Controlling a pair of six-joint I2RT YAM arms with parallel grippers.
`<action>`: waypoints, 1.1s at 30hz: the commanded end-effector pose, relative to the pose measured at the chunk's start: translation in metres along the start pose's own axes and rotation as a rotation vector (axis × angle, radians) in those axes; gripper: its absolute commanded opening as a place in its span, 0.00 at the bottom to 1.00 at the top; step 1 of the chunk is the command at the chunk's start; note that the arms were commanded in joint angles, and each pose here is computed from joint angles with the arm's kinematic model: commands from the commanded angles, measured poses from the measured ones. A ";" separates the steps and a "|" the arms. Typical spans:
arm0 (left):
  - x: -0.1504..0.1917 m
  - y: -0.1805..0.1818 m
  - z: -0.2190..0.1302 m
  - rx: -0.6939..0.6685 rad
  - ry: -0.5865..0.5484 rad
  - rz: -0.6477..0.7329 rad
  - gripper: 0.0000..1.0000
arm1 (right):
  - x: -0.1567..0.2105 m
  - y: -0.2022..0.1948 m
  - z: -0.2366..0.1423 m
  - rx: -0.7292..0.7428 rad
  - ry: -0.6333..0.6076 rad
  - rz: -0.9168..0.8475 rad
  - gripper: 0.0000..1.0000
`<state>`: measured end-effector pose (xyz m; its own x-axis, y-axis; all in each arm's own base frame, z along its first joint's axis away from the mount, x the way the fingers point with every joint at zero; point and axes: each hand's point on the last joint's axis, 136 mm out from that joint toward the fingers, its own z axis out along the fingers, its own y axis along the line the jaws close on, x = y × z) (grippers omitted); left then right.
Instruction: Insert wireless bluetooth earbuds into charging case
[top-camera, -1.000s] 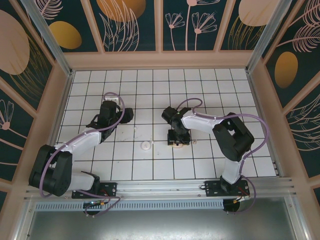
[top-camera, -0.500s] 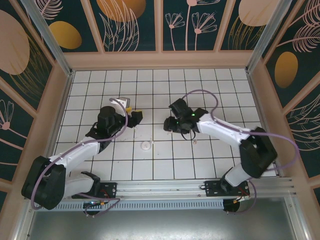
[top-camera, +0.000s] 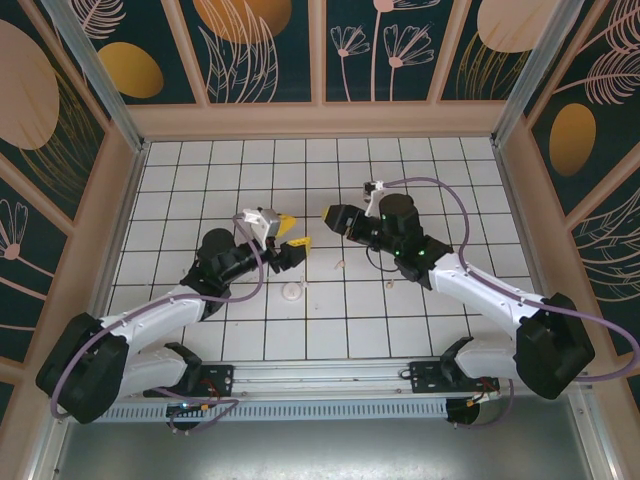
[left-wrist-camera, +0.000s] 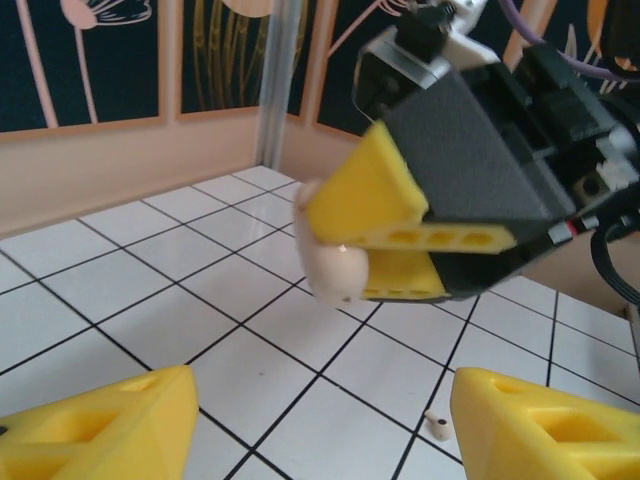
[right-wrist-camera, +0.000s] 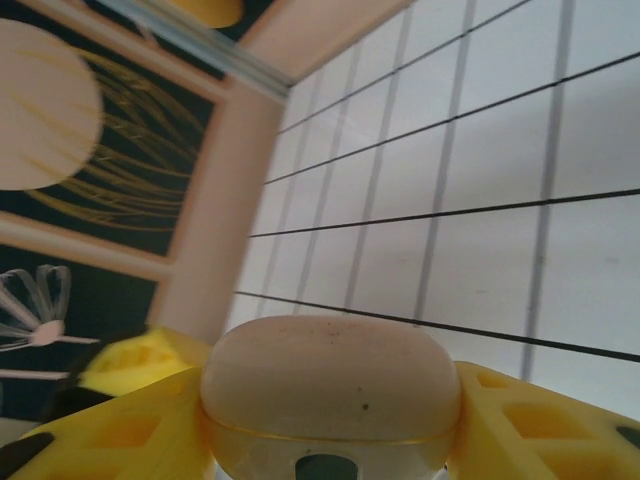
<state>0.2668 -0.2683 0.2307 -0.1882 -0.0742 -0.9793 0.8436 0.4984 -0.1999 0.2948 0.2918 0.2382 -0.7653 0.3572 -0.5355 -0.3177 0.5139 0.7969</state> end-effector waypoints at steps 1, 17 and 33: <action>-0.024 -0.009 0.005 0.038 -0.077 0.050 0.66 | -0.003 0.040 -0.005 -0.187 0.002 -0.005 0.54; -0.034 -0.017 0.010 0.058 -0.148 0.041 0.59 | 0.029 0.049 0.000 -0.274 0.118 0.064 0.54; -0.035 -0.016 0.014 0.042 -0.146 0.028 0.27 | 0.038 0.059 0.008 -0.317 0.157 0.081 0.54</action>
<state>0.2673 -0.2833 0.2454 -0.1363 -0.1490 -0.9794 0.8576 0.4772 -0.1919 0.2586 0.3351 0.2500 -0.8688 0.2702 -0.4149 -0.3486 0.2612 0.9001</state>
